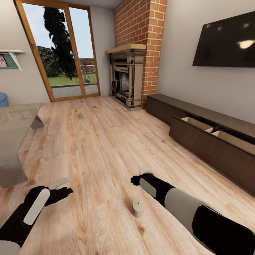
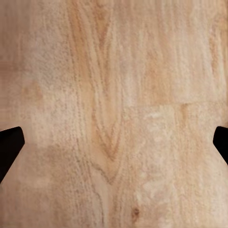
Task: Place each of the two pumpkins and all three candles from the living room inside a cabinet in the living room (use any cabinet), then make sure every cabinet is closed, and position the cauldron so it is next to a table in the living room.
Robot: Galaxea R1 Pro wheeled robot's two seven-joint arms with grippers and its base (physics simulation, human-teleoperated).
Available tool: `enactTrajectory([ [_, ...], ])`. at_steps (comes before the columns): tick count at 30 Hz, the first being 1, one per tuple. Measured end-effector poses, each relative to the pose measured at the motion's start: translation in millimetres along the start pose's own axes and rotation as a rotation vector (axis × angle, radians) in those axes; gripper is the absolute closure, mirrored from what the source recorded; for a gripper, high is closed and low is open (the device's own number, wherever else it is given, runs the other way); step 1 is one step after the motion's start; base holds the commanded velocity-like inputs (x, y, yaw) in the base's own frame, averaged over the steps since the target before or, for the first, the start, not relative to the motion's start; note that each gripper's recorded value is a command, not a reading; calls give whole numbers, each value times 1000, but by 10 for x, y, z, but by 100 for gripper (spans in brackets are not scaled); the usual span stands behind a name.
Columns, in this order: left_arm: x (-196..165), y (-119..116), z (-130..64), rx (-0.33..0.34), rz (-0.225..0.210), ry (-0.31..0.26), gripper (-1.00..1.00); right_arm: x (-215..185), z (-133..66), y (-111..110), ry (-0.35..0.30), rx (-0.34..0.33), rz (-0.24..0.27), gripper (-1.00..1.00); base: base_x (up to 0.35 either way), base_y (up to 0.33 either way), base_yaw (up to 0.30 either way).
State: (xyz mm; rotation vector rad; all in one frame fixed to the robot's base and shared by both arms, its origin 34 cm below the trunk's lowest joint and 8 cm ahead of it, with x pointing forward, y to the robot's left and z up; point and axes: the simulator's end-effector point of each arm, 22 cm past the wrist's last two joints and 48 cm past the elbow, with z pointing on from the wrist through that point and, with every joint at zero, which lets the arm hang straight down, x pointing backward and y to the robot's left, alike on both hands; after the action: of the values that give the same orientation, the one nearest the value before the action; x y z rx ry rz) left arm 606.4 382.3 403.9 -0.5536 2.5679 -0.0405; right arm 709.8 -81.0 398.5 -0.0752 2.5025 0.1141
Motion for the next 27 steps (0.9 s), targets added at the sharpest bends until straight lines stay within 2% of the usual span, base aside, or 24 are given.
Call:
enactTrajectory([
  [3, 39, -112, 4, 9, 13, 1, -100, 107, -22, 146, 48, -17, -17, -100, 0, 0, 0],
  [11, 93, -253, 11, 24, 26, 5, -100, 265, -59, 210, 135, -24, -55, -100, 0, 0, 0],
  [16, 82, -281, -2, 33, 27, 1, -100, 300, -66, 203, 152, -23, -61, -100, 55, 0, 0],
  [27, 120, -306, -43, 45, 37, 1, -100, 345, -72, 194, 173, -22, -70, -100, 214, 0, 0],
])
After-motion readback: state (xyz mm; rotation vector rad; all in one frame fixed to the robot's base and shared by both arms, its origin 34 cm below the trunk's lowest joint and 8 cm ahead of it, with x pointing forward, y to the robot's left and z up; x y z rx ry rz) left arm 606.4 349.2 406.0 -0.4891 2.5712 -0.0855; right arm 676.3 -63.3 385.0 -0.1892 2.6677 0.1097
